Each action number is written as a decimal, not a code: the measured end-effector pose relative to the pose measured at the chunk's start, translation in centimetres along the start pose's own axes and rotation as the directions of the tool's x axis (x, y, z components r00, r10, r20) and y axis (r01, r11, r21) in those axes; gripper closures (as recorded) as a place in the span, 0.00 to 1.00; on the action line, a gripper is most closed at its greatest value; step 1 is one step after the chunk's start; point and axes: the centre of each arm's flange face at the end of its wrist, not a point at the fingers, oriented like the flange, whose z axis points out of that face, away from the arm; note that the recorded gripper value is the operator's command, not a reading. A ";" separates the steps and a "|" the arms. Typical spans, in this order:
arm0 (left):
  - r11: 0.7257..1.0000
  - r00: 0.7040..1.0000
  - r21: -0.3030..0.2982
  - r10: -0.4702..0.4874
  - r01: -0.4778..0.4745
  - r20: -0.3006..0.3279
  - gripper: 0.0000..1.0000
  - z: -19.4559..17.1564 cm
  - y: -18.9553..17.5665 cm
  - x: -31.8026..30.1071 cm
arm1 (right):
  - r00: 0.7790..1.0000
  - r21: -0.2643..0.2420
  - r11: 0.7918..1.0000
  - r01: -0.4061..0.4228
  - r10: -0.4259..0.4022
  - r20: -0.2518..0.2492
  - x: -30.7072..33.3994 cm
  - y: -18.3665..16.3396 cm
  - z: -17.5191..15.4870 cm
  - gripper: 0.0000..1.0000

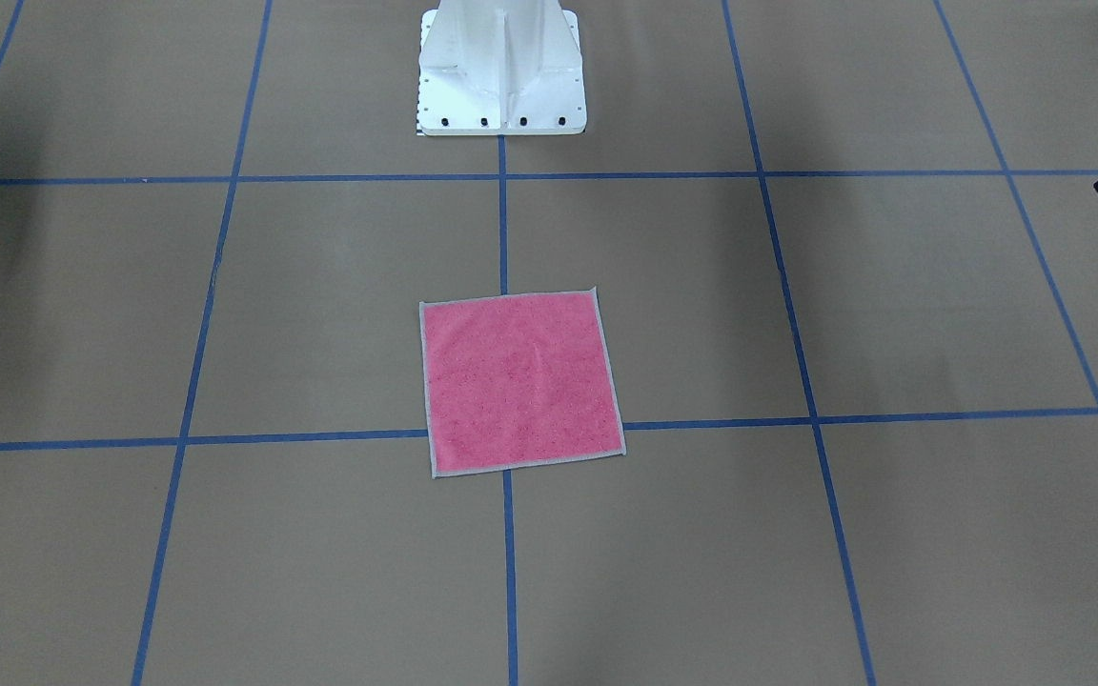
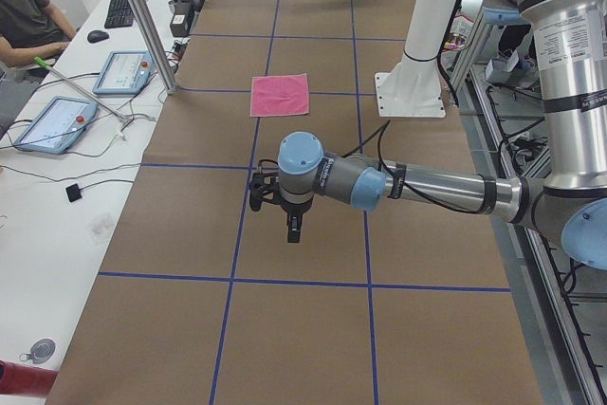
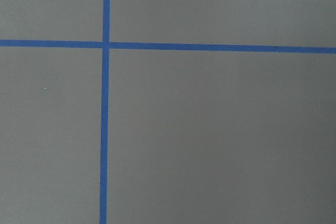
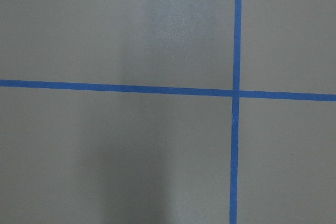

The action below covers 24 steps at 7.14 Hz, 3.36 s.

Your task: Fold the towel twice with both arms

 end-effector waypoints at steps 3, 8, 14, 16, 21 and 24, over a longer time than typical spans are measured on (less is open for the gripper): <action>1.000 1.000 0.009 0.008 -0.008 -0.010 0.00 -0.1 0.3 -0.2 | 1.000 -0.010 1.000 -0.005 0.005 0.007 0.2 0.4 0.3 0.00; 0.998 0.999 0.060 -0.027 0.029 -0.037 0.00 -0.8 0.5 0.7 | 0.993 -0.050 0.998 -0.023 0.029 0.115 -1.5 0.7 0.6 0.00; 0.992 0.991 0.057 -0.103 0.108 -0.086 0.01 -0.1 -2.1 5.1 | 0.938 -0.055 0.964 -0.262 0.268 0.221 -27.0 -1.3 8.0 0.00; 0.986 0.981 0.034 -0.161 0.165 -0.107 0.01 0.6 -3.4 7.9 | 0.881 -0.071 0.916 -0.395 0.400 0.251 -38.4 0.1 10.4 0.02; 0.951 0.939 -0.039 -0.308 0.306 -0.152 0.01 3.5 -6.9 20.6 | 0.792 -0.054 0.822 -0.567 0.562 0.240 -55.0 3.7 15.3 0.10; 0.907 0.892 -0.040 -0.420 0.419 -0.169 0.01 7.6 -6.4 34.9 | 0.760 -0.058 0.787 -0.614 0.609 0.225 -58.1 4.0 17.2 0.28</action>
